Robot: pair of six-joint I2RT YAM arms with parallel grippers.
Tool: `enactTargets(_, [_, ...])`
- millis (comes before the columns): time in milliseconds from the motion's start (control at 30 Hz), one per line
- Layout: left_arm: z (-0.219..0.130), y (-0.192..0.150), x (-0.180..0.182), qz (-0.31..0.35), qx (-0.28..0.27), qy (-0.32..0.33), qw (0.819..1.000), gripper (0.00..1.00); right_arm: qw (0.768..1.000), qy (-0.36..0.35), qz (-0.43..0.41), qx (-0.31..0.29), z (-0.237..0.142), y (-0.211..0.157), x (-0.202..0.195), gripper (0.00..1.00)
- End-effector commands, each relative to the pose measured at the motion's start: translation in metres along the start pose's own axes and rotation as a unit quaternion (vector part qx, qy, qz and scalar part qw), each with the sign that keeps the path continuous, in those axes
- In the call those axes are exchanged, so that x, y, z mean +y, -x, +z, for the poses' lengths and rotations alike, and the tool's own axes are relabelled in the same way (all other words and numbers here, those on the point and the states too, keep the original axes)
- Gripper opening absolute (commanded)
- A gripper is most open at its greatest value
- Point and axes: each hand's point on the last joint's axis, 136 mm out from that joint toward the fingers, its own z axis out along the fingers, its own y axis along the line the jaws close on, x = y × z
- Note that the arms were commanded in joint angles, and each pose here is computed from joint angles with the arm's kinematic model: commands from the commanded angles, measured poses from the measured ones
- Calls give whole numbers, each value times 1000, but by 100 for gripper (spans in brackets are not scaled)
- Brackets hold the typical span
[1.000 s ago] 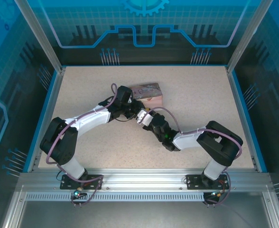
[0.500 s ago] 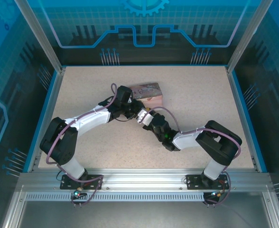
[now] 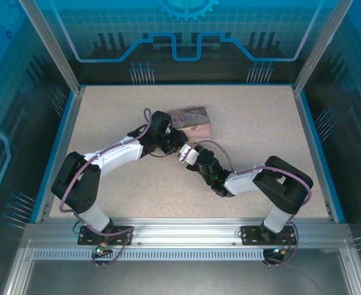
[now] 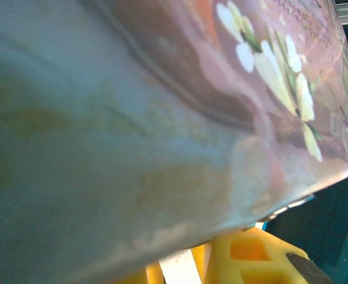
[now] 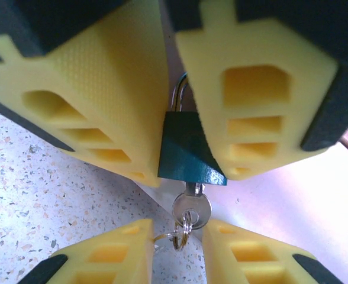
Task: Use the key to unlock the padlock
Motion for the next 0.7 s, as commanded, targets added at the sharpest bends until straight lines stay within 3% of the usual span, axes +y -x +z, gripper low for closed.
enactTargets(0, [-9, -7, -28, 8, 18, -48, 999, 0, 1000, -16, 11, -14, 5, 12, -10, 28])
enactTargets(400, [-8, -8, -26, 6, 21, -50, 999, 0, 1000, -18, 8, -20, 12, 20, -11, 25])
enactTargets(667, [-9, -9, -26, 6, 20, -49, 999, 0, 1000, -20, 18, -15, 14, 14, -12, 11])
